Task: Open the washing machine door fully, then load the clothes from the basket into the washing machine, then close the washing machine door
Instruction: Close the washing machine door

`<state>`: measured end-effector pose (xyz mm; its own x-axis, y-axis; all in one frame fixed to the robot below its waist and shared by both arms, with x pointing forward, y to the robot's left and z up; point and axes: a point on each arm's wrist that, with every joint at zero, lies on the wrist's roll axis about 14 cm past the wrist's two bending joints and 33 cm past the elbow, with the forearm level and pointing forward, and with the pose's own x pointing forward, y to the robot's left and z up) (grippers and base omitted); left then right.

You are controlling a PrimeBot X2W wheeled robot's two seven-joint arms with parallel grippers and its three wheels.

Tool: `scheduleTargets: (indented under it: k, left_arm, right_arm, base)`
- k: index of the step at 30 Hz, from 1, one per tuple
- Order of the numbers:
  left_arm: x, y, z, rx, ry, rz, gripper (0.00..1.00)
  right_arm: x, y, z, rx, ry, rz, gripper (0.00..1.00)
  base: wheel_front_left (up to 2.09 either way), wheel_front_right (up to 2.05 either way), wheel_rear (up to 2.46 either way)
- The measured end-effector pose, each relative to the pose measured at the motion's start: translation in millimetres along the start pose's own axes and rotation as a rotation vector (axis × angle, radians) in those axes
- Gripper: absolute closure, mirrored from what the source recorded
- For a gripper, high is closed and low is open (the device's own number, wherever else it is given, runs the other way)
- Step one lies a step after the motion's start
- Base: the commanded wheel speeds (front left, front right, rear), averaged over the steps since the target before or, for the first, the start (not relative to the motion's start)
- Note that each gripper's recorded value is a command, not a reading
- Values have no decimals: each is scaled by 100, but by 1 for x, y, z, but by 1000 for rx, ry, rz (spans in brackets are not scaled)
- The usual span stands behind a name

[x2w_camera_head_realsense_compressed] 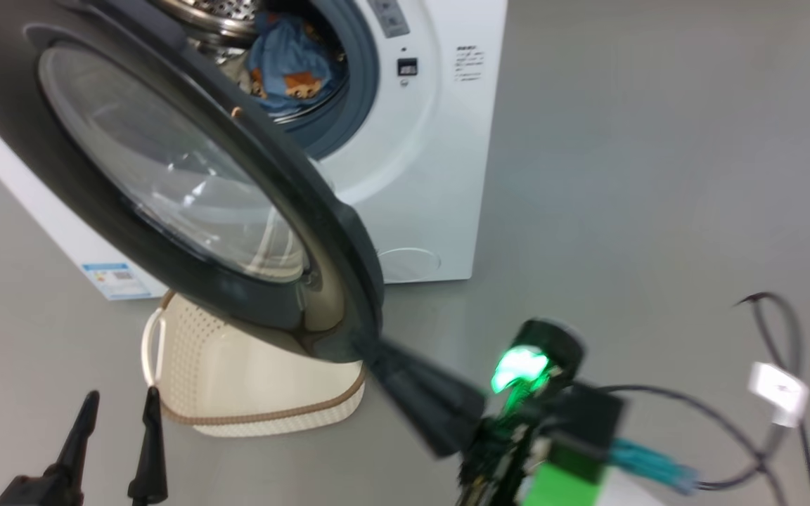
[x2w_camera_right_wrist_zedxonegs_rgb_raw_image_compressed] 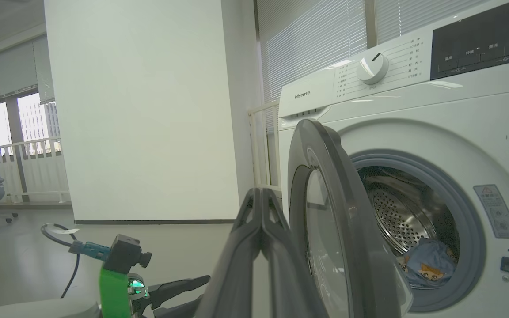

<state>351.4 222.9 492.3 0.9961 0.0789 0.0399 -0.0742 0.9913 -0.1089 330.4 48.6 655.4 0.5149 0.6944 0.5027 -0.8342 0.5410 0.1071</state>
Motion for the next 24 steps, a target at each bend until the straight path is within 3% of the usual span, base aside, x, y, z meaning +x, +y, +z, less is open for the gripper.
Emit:
scheduleTargets:
  k: [11,24]
  left_arm:
    - [6,5,-1,-5,4,23,0]
    - [12,14,-6,-5,18,55,0]
  right_arm:
    - [-10,13,-95,149,267,67,100]
    - [-10,-20,-133,168,340,-3,100]
  base:
    - [0,0,0]
    - [0,0,0]
